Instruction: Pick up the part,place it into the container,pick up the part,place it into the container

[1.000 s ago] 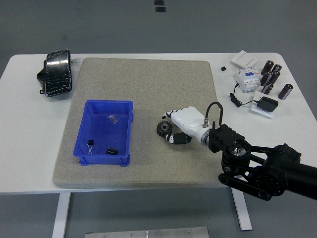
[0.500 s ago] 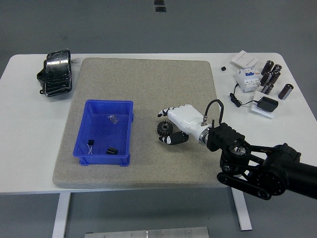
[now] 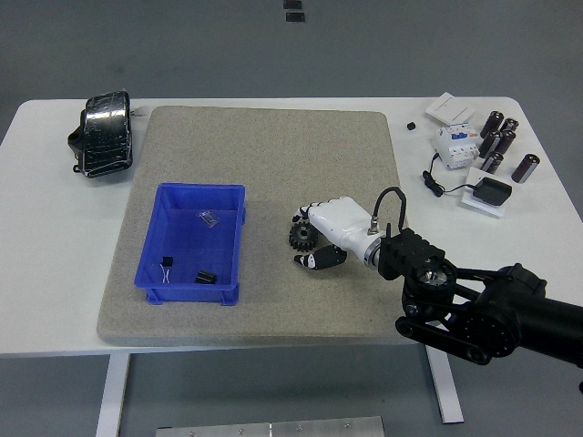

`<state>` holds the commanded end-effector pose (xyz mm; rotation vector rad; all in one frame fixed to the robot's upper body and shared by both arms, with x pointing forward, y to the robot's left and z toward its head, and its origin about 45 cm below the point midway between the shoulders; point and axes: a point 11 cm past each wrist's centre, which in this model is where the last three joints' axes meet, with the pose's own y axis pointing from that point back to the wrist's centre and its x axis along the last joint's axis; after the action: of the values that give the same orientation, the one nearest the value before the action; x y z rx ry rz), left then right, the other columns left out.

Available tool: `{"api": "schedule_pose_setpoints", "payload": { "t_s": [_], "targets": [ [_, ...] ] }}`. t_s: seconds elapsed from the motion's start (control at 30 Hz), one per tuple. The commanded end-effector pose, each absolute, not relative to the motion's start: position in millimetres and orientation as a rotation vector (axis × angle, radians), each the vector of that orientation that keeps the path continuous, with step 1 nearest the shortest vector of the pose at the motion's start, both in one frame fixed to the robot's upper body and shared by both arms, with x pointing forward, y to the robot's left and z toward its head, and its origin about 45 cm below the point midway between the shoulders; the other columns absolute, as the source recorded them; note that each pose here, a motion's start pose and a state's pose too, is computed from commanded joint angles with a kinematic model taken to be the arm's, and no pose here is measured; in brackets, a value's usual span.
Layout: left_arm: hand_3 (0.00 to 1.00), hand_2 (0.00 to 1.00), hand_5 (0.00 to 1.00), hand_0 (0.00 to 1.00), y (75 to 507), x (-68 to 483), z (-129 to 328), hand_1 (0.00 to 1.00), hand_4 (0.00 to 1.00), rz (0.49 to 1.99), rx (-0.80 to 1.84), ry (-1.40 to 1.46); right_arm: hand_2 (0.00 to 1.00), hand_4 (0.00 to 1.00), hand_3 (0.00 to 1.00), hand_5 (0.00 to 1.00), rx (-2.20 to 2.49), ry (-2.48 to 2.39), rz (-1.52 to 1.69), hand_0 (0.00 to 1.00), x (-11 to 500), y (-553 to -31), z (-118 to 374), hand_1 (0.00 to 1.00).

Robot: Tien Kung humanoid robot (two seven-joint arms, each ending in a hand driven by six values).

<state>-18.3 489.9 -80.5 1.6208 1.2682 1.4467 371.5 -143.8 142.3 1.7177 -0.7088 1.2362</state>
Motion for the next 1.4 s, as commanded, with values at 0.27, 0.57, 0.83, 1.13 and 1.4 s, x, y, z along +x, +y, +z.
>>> {"api": "schedule_pose_setpoints", "payload": {
  "t_s": [0.27, 0.57, 0.83, 1.13, 1.4],
  "targets": [
    [0.574, 0.662, 0.258, 0.694, 489.8, -18.1, -80.5, 0.678, 0.731, 1.452, 1.617, 1.270, 0.604, 0.521, 0.668, 0.316, 1.703, -0.676, 1.222, 0.342, 370.6, -147.2, 133.8, 0.510],
    [0.572, 0.666, 0.277, 0.693, 490.3, -18.0, -80.4, 0.678, 0.729, 1.458, 1.615, 1.269, 0.540, 0.585, 0.644, 0.126, 1.705, -0.672, 1.224, 0.321, 369.5, -147.2, 131.2, 0.478],
    [0.571, 0.669, 0.289, 0.693, 490.0, -18.0, -80.6, 0.676, 0.732, 1.461, 1.612, 1.268, 0.536, 0.573, 0.650, 0.092, 1.710, -0.685, 1.243, 0.321, 370.0, -146.0, 133.9, 0.472],
    [0.572, 0.671, 0.307, 0.692, 489.9, -18.6, -80.7, 0.677, 0.739, 1.460, 1.613, 1.270, 0.532, 0.547, 0.657, 0.112, 1.747, -0.709, 1.341, 0.314, 365.8, -122.4, 159.8, 0.476],
    [0.573, 0.670, 0.312, 0.692, 490.0, -18.5, -80.5, 0.676, 0.742, 1.455, 1.617, 1.269, 0.539, 0.533, 0.663, 0.124, 1.836, -0.762, 1.467, 0.316, 360.1, -66.2, 196.8, 0.479]
  ]
}}
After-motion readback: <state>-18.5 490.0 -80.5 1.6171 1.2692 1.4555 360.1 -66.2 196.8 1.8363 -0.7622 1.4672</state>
